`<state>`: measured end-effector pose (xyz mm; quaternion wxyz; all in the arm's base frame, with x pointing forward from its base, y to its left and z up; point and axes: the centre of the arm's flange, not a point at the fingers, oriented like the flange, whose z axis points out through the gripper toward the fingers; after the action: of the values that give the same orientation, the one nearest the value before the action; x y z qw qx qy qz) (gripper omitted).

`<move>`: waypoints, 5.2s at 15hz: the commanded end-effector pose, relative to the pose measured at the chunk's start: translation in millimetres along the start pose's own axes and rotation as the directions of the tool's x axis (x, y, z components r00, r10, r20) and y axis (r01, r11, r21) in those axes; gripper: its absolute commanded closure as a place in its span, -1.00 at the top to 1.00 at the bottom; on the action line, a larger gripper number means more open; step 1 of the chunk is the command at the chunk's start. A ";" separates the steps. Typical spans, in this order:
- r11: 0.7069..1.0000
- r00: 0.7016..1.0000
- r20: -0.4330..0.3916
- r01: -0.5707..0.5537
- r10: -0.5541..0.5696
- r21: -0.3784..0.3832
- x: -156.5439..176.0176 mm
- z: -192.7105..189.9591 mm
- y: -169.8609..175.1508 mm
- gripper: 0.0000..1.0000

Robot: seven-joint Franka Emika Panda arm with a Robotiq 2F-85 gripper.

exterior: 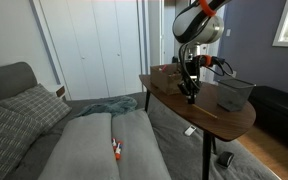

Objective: Set the penholder upright on the table then put the pencil in it

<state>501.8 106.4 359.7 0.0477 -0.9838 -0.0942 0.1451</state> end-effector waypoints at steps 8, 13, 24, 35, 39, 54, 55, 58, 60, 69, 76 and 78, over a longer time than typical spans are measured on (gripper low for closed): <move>0.998 0.985 -0.156 0.065 -0.068 -0.029 -121.1 -120.2 -20.6 -0.96; 0.990 0.933 -0.334 0.113 -0.136 -0.087 -184.5 -166.2 -3.0 -0.96; 0.986 0.881 -0.448 0.099 -0.150 -0.136 -196.5 -171.1 50.3 -0.84; 0.930 0.753 -0.550 0.250 -0.361 -0.268 -167.7 -166.7 65.6 -0.96; 0.900 0.700 -0.565 0.339 -0.437 -0.275 -163.2 -151.7 79.4 -0.96; 0.838 0.654 -0.532 0.482 -0.538 -0.255 -165.9 -97.4 82.5 -0.31; 0.834 0.648 -0.534 0.489 -0.544 -0.256 -166.1 -97.3 82.5 -0.18; 0.830 0.641 -0.534 0.490 -0.551 -0.269 -168.9 -100.9 83.2 0.21; 0.830 0.637 -0.538 0.481 -0.551 -0.281 -174.9 -110.6 82.5 0.50; 0.877 0.731 -0.485 0.385 -0.480 -0.288 -243.3 -188.6 66.5 1.00; 0.941 0.871 -0.357 0.307 -0.337 -0.140 -265.6 -203.8 49.5 1.00; 0.936 0.856 -0.379 0.309 -0.350 -0.167 -266.7 -195.3 53.2 1.00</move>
<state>317.6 -11.6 613.2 0.0407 -0.9627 -0.2566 -0.0756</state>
